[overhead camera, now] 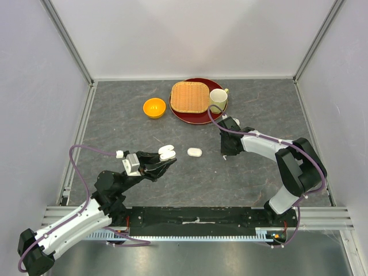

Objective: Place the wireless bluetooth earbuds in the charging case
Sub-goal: Pick up the earbud from the center of the board.

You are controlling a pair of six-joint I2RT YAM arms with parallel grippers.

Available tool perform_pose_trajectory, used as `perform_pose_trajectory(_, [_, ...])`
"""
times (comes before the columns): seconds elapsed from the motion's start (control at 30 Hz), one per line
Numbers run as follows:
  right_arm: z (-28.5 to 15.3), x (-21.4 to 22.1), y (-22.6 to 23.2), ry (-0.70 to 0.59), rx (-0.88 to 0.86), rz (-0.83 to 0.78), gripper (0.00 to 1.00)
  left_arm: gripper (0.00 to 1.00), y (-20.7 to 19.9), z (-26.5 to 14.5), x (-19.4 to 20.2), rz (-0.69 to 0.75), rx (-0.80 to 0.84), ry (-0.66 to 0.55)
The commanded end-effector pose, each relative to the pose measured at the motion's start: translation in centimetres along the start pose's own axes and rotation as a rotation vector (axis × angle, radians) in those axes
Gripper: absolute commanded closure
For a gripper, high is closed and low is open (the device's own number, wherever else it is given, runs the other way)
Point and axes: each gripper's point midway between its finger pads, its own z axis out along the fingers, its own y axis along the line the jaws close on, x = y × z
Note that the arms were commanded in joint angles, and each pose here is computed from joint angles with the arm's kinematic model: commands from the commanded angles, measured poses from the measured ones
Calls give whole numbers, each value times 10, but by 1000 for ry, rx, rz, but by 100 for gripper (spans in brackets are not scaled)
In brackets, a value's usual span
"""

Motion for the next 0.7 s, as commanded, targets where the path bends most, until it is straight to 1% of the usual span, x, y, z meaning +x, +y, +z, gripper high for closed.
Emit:
perform_pose_trajectory(0.0, [-1,16,-5,42,12,-6,72,98,2,1,-6,-23,-17,-32])
perform_pose_trajectory(0.07, [-1,17,-5,44,12,-5,72,98,1,1,-6,-23,-16,-30])
perform_pose_trajectory(0.2, [-1,18,-6,45,16,3,63,98,2,1,-6,-22,-19,-32])
perform_pose_trajectory(0.3, [-3,18,-9,35,30,18,60,98,2,0,-7,-22,-17,-33])
perform_pose_trajectory(0.43, [-6,19,-5,33,19,46,60,98,2,0,-5,-25,-20,-32])
perform_pose_trajectory(0.67, [-2,20,-4,37,24,39,62,98,2,0,-5,-25,-19,-30])
